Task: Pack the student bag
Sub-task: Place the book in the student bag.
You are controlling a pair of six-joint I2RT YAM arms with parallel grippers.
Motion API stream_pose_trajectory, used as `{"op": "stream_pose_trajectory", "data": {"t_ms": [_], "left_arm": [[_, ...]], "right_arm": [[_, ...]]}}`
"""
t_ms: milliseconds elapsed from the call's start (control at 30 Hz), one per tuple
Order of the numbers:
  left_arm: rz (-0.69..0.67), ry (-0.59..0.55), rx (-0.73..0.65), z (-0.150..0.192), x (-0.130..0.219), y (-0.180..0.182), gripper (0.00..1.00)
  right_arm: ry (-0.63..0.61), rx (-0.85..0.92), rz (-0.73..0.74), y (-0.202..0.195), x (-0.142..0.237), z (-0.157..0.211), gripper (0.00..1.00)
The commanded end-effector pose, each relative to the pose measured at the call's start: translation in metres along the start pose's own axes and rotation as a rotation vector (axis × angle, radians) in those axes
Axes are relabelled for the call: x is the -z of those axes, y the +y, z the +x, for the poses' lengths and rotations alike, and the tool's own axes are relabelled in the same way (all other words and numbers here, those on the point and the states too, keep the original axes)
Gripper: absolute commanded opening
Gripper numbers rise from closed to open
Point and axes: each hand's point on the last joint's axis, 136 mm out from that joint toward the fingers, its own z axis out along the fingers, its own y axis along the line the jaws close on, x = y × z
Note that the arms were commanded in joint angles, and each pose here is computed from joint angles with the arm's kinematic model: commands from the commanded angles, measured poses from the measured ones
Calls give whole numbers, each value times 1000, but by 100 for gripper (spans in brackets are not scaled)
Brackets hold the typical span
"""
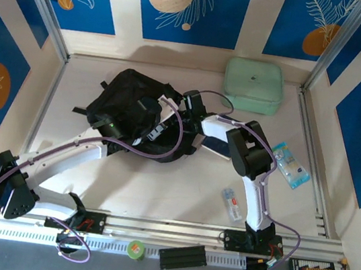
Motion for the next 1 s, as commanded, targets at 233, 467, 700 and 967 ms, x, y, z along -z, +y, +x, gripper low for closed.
{"op": "stream_pose_trajectory", "data": {"t_ms": [233,467,700,967], "left_arm": [[-17,-73,76,-17,6,8,0],[-12,-55,79,-14,4,6,0],[4,-46,77,-11,3,3,0],[0,-24,69,-3,-2,0,0]], "right_arm": [[-91,61,117,-1,43,-2,42],[-99,41,223,-30,51,5,33],[-76,28,238,-41,37,6,27],[-25,66,138,-24,13,5,13]]}}
